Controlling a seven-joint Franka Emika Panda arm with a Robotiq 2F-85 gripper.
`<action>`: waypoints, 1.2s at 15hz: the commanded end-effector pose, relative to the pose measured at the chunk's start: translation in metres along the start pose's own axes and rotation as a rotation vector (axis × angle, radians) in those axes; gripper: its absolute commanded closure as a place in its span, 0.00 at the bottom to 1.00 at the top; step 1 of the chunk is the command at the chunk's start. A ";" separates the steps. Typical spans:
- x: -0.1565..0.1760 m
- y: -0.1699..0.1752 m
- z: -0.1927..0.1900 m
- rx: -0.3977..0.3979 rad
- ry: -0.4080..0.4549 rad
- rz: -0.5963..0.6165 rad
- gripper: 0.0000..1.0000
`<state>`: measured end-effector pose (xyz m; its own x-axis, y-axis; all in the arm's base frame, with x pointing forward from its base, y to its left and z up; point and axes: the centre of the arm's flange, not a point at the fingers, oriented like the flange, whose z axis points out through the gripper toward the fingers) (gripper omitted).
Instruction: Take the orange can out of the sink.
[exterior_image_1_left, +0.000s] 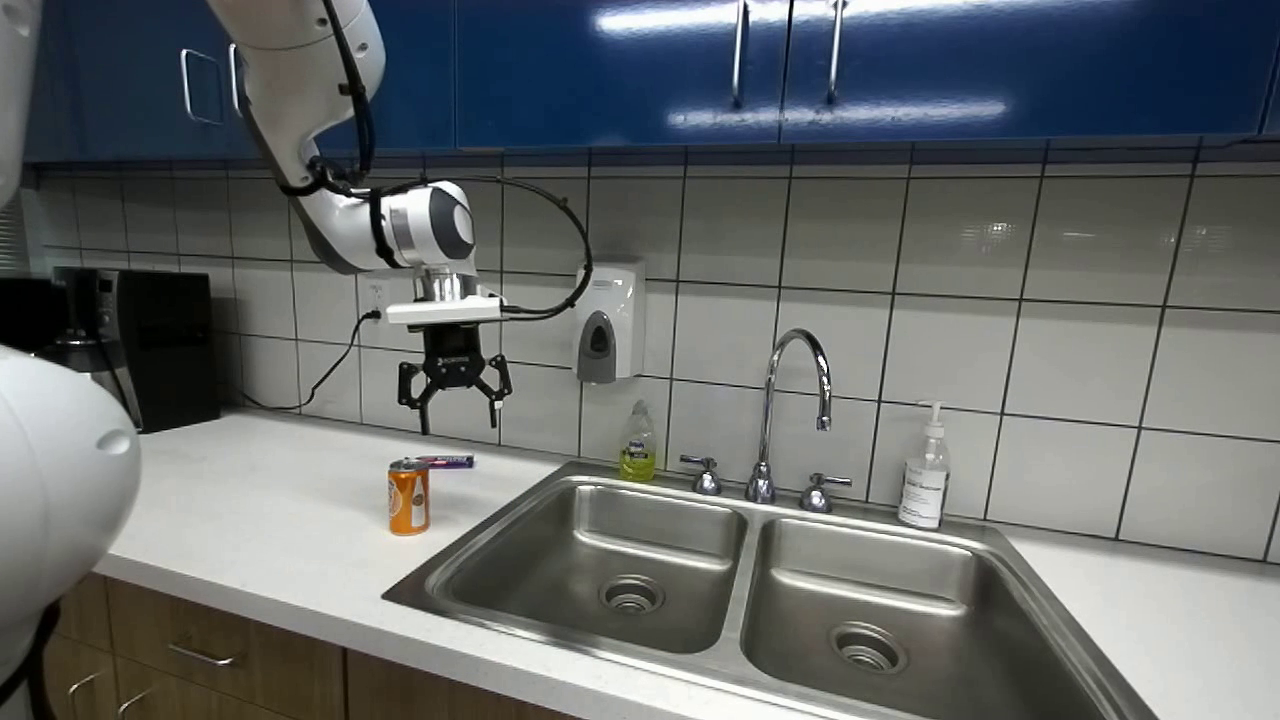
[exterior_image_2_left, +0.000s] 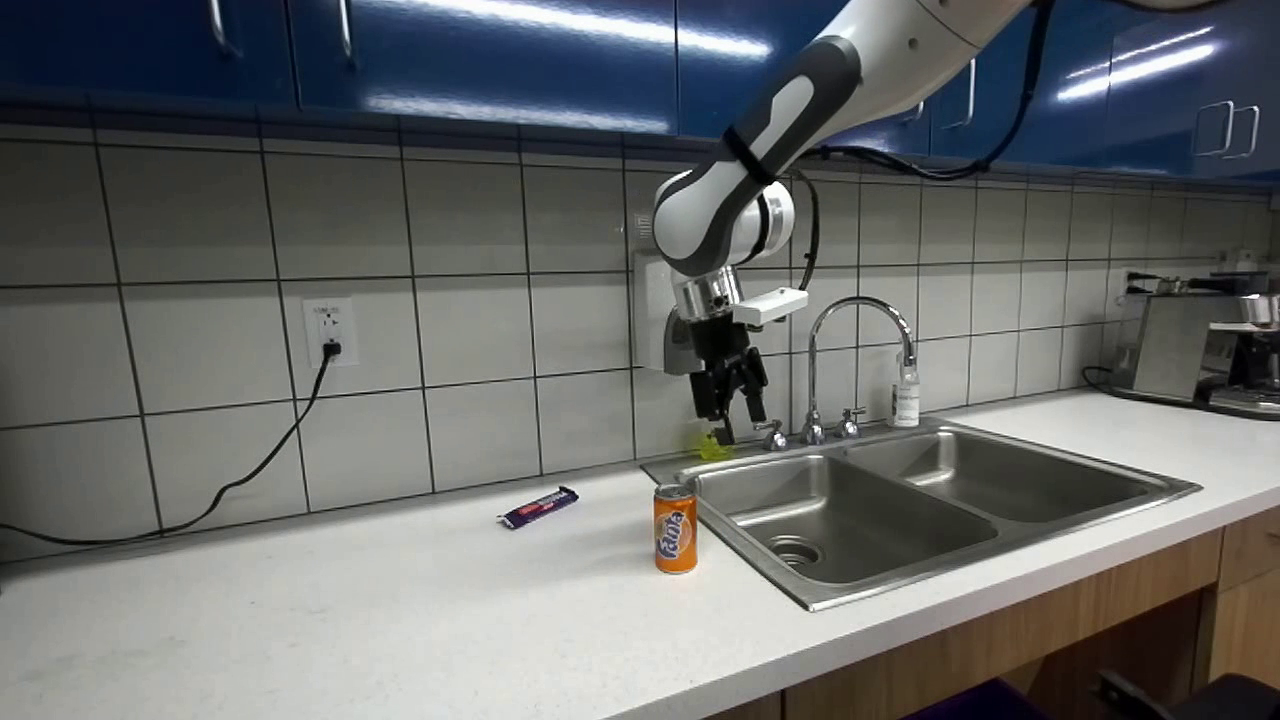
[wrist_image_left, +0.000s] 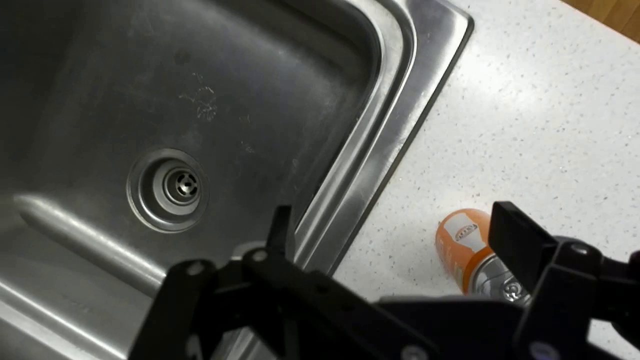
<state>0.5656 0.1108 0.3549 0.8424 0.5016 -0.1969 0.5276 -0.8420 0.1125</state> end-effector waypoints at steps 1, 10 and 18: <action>-0.042 -0.008 -0.014 -0.007 -0.025 0.061 0.00; -0.119 -0.024 -0.036 -0.002 -0.067 0.229 0.00; -0.190 -0.020 -0.068 -0.012 -0.003 0.511 0.00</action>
<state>0.4344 0.0571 0.4386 0.9796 0.1244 -0.1579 0.1546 -0.9681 0.1969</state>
